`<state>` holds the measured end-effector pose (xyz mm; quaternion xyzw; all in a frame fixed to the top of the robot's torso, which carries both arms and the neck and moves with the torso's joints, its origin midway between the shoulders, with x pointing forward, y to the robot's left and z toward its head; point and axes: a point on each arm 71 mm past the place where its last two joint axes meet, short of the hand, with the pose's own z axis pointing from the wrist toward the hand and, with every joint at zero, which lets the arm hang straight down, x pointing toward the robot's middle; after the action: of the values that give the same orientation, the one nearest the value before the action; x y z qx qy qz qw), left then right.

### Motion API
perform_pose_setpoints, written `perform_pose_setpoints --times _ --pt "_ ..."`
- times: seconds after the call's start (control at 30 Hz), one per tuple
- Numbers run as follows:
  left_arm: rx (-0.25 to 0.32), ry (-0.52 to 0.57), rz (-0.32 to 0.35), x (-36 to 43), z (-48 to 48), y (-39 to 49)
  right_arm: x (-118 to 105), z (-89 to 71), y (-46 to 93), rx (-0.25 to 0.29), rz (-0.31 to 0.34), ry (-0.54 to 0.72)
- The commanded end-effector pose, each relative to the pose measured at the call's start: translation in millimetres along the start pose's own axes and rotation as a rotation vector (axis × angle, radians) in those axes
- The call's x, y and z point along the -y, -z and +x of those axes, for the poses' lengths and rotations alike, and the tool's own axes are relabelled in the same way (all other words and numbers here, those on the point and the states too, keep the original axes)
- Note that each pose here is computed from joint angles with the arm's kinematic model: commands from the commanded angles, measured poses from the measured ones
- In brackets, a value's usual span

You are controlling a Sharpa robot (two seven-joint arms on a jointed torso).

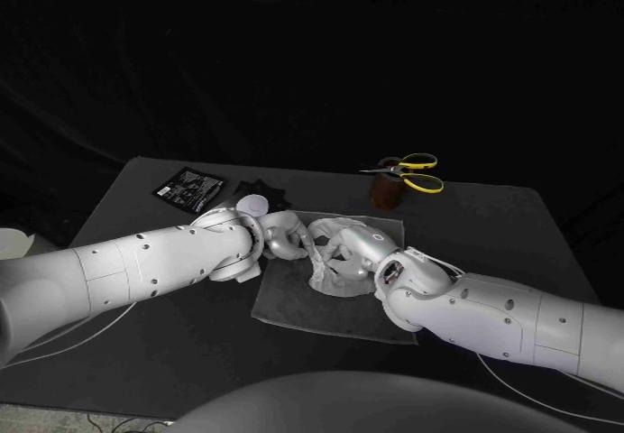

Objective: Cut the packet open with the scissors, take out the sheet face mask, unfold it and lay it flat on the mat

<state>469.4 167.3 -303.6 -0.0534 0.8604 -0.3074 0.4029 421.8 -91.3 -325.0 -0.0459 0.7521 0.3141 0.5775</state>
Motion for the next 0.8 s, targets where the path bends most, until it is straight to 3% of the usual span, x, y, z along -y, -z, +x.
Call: perform_pose_setpoints --times 0.03,0.33,0.8 --pt "-0.031 -0.004 -0.016 -2.1 4.1 0.1 1 -0.8 1.3 0.009 -0.002 0.002" --pt "-0.031 -0.004 -0.014 -1.7 4.3 0.2 -5 -3.1 6.7 0.019 -0.017 -0.049" --pt "-0.033 -0.004 -0.01 -0.2 5.0 -0.1 -18 5.9 15.0 -0.049 -0.002 -0.047"
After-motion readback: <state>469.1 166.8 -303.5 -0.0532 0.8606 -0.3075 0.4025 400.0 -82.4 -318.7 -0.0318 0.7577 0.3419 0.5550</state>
